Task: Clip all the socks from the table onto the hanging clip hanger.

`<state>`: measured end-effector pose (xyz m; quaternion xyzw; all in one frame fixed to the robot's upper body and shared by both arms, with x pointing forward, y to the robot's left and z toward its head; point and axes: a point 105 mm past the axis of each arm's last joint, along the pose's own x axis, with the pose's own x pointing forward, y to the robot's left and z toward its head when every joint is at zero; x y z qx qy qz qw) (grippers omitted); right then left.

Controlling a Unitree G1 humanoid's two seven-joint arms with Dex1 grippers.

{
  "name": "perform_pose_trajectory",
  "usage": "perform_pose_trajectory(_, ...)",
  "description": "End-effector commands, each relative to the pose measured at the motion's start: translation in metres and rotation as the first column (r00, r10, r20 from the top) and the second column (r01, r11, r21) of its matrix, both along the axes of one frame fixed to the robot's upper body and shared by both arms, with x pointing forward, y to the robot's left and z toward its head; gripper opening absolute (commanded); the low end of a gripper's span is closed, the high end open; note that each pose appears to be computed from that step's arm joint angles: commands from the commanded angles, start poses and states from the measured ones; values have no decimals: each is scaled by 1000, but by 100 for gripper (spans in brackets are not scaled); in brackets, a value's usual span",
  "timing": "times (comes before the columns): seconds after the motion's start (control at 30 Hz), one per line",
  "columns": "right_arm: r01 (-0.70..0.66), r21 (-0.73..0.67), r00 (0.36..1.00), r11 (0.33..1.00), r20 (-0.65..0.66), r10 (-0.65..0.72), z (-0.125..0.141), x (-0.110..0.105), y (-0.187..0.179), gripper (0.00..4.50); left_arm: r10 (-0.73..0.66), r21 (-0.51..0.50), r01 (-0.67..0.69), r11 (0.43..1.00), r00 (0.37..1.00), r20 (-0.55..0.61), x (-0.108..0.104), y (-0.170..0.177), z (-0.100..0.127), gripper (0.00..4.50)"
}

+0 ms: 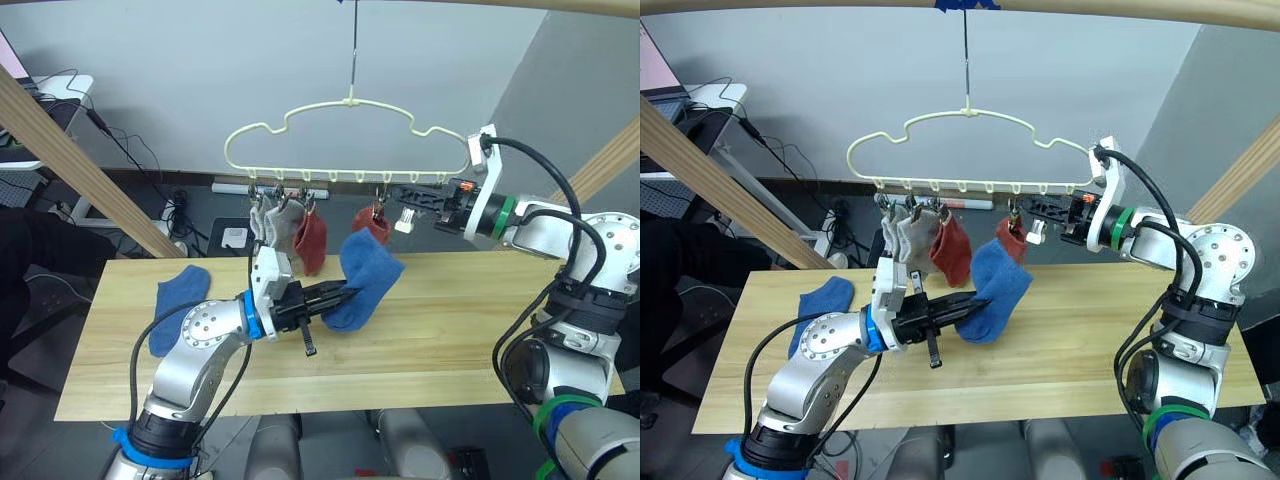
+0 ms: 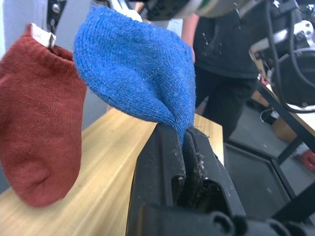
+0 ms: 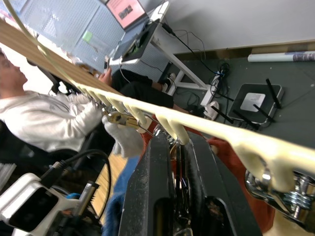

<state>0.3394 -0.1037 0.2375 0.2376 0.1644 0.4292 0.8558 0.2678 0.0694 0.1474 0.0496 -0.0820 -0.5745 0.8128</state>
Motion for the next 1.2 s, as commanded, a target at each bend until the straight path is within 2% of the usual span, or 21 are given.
perform_pose_trajectory(0.03,-9,30,1000,1000,21,8,12,-4,0,23,-14,-32,15,999,1000,11,2,-9,7,4)
perform_pose_trajectory(0.8,-19,71,1000,997,3,19,15,-7,8,23,-40,2,39,999,999,34,16,-24,1,4)
perform_pose_trajectory(1.2,-27,44,1000,999,-4,27,11,-9,11,23,-39,-15,40,999,996,77,25,-28,11,4)
